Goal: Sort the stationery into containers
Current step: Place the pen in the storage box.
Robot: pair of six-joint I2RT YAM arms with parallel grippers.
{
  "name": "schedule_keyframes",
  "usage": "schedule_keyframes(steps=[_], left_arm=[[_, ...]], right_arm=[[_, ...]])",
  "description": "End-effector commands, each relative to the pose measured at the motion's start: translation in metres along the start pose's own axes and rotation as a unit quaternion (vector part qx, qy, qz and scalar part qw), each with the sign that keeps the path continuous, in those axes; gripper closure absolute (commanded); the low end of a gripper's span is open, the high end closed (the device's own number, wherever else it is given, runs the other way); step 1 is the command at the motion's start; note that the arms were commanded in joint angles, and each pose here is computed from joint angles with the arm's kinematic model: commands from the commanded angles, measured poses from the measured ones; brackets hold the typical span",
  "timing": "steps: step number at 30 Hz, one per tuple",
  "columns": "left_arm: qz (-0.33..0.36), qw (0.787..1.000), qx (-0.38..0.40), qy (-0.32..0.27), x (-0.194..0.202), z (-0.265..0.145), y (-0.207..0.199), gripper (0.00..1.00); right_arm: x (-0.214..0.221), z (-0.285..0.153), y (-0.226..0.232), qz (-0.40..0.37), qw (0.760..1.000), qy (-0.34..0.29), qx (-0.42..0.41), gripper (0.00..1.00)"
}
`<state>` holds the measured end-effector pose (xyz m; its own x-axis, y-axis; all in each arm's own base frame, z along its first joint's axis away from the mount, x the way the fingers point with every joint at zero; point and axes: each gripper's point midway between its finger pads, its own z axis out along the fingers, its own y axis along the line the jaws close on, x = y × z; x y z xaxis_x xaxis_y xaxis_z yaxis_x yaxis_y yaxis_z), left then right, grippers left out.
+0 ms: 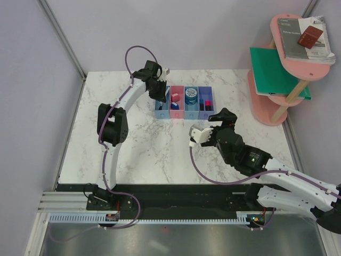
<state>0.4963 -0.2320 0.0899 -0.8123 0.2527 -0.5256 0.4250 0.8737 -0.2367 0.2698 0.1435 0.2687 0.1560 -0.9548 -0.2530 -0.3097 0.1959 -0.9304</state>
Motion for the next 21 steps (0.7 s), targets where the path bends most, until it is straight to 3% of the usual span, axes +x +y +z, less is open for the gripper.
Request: schedule_keyframes(steps=[1, 10, 21], left_arm=[[-0.005, 1.0, -0.011, -0.018, -0.01, 0.001, 0.004, 0.77], [-0.004, 1.0, -0.01, -0.016, -0.009, 0.001, 0.004, 0.55], [0.016, 0.998, 0.004, -0.057, -0.036, -0.009, -0.007, 0.55]], right_arm=[[0.002, -0.004, -0.009, 0.021, 1.0, 0.0, 0.016, 0.02], [0.001, -0.004, -0.009, 0.02, 1.0, -0.001, 0.016, 0.02], [0.001, -0.003, -0.009, 0.016, 1.0, 0.003, 0.015, 0.02]])
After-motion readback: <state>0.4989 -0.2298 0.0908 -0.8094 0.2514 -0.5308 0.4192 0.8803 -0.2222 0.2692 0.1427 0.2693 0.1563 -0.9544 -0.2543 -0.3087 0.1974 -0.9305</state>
